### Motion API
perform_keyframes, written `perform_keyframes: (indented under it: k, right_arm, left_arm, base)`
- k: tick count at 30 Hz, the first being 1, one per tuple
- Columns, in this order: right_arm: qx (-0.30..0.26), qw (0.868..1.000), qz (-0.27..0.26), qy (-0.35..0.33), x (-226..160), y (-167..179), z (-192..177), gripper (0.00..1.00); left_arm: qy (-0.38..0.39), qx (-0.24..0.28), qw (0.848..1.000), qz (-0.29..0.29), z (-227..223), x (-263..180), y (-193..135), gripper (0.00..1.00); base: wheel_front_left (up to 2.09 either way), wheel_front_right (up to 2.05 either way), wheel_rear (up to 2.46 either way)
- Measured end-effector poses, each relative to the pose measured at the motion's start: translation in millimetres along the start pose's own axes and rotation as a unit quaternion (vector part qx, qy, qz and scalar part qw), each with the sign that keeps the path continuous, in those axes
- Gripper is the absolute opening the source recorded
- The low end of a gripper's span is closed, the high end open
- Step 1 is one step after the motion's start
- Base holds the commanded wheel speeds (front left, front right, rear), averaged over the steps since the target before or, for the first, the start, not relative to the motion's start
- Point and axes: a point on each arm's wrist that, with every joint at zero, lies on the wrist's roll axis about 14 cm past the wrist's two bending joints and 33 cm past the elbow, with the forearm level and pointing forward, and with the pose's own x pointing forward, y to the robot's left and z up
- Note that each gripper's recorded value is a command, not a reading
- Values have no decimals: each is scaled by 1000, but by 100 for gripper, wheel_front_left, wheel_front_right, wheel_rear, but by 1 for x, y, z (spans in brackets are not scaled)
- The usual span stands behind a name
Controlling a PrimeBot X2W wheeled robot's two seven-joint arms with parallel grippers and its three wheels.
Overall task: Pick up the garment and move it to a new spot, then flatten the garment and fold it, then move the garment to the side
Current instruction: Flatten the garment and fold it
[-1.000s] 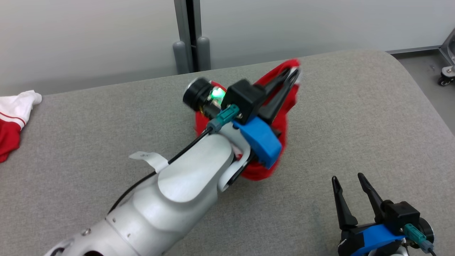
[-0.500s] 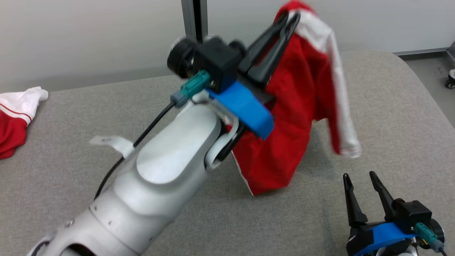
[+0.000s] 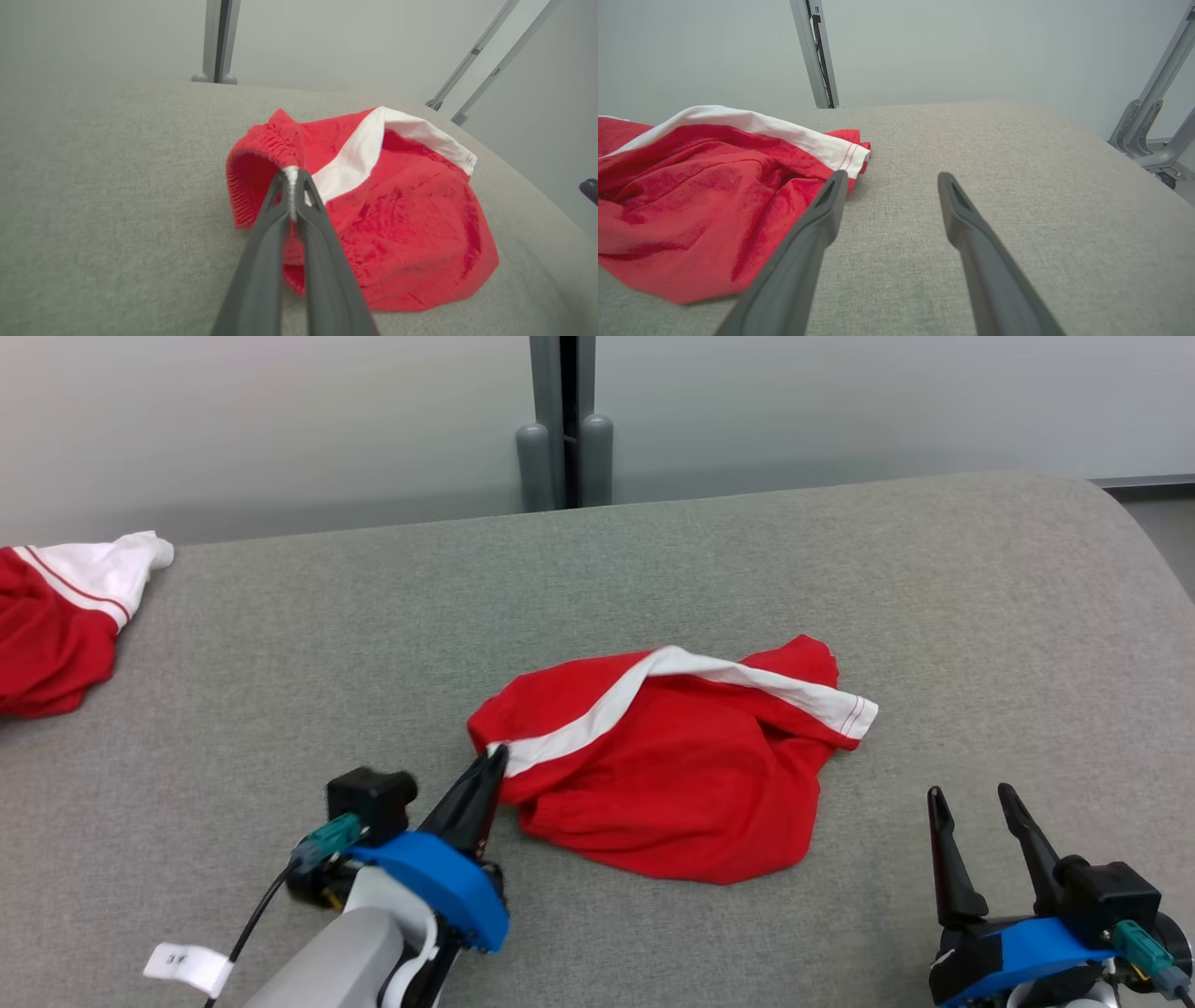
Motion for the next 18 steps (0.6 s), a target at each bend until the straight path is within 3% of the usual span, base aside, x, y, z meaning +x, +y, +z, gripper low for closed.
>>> perform_keyframes:
  k: [3,10,11,12,13,18]
  right_arm:
    - [-2,1000,14,2,4,9,-1,100]
    - [-7,1000,25,1,7,16,0,100]
    - [-8,1000,26,1,7,17,0,100]
    - [-10,1000,27,0,7,17,0,100]
    - [-10,1000,28,0,7,18,0,100]
    - [-15,999,27,-10,9,17,7,100]
  left_arm:
    - [20,-21,998,55,-19,-19,32,0]
    - [26,-47,995,85,-28,-25,46,0]
    - [25,-46,995,87,-27,-26,47,35]
    - [22,-46,995,89,-25,-26,49,83]
    - [15,-47,995,89,-22,-25,48,100]
    - [-21,-51,993,101,-5,-33,50,100]
  base:
    - [0,0,0]
    - [0,0,0]
    - [0,0,0]
    - [0,0,0]
    - [0,0,0]
    - [0,0,0]
